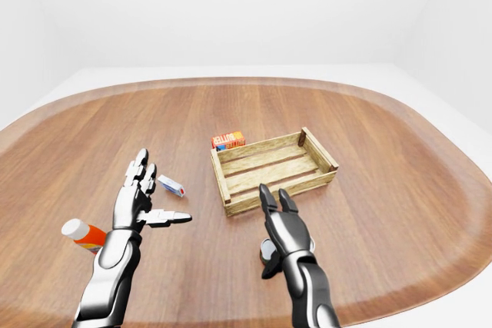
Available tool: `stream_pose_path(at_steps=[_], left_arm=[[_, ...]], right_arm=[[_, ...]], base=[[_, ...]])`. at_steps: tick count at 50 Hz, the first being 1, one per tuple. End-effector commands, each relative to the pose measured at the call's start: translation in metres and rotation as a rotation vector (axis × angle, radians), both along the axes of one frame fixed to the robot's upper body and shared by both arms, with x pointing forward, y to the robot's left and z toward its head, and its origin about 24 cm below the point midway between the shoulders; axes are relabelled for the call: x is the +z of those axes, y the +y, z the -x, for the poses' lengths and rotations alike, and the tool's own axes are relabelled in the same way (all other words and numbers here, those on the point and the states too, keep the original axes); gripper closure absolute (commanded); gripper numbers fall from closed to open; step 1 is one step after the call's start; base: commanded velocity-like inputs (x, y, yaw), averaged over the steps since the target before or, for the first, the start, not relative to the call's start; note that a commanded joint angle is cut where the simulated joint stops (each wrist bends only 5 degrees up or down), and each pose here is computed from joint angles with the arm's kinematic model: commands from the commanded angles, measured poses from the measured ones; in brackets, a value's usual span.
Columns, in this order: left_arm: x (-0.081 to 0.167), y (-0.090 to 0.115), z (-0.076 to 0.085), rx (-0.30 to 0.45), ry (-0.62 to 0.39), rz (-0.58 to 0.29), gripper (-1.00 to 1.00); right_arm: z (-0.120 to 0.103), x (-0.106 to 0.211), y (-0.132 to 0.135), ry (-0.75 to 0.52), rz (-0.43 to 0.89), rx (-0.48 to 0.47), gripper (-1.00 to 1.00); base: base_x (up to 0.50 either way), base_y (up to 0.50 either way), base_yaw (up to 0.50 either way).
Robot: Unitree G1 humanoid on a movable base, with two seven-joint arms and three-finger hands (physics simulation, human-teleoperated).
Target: Pick up the tomato sauce, and put it in the wooden tray.
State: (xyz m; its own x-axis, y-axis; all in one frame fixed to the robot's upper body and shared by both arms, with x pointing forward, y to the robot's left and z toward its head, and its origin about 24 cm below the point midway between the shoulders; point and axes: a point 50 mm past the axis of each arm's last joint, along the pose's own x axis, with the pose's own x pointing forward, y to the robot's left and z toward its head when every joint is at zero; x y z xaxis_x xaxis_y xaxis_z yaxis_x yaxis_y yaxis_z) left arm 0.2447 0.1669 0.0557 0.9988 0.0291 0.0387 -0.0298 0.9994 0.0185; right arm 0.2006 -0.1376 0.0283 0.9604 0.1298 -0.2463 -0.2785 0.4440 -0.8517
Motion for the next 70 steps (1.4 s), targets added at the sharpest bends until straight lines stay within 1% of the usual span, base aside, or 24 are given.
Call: stream_pose_path(at_steps=[1, 15, 21, 30, 33, 45, 48, 70], left_arm=[[0.000, 0.000, 0.000, 0.000, 0.000, 0.000, -1.00], [0.000, 0.000, 0.000, -0.002, 0.000, 0.006, -1.00], [0.000, 0.000, 0.000, -0.002, 0.001, 0.006, -1.00], [0.000, 0.000, 0.000, -0.004, 0.001, 0.005, -1.00], [0.000, 0.000, 0.000, -0.004, 0.001, 0.005, -1.00], [0.000, 0.000, 0.000, -0.001, 0.001, 0.004, -1.00], [0.000, 0.000, 0.000, -0.002, 0.001, 0.003, -1.00], [0.000, 0.000, 0.000, -0.003, 0.000, 0.003, -1.00]], right_arm=[[0.001, -0.006, 0.000, 0.020, 0.060, 0.007, -1.00], [0.000, -0.010, 0.002, 0.030, 0.089, 0.016, -1.00], [-0.002, -0.019, 0.002, 0.052, 0.115, 0.016, -1.00], [-0.002, -0.020, 0.003, 0.057, 0.121, 0.023, -1.00], [-0.003, -0.025, 0.003, 0.068, 0.146, 0.022, -1.00], [-0.003, -0.035, 0.007, 0.096, 0.156, 0.037, -1.00], [-0.005, -0.038, 0.006, 0.095, 0.175, 0.033, -1.00], [-0.002, -0.055, 0.007, 0.162, 0.184, 0.045, -1.00]], base=[[0.00, 0.00, 0.00], [0.00, 0.00, 0.00], [0.00, 0.00, 0.00], [0.00, 0.00, 0.00], [0.00, 0.00, 0.00], [0.00, 0.00, 0.00], [0.00, 0.00, 0.00], [0.00, 0.00, 0.00]])
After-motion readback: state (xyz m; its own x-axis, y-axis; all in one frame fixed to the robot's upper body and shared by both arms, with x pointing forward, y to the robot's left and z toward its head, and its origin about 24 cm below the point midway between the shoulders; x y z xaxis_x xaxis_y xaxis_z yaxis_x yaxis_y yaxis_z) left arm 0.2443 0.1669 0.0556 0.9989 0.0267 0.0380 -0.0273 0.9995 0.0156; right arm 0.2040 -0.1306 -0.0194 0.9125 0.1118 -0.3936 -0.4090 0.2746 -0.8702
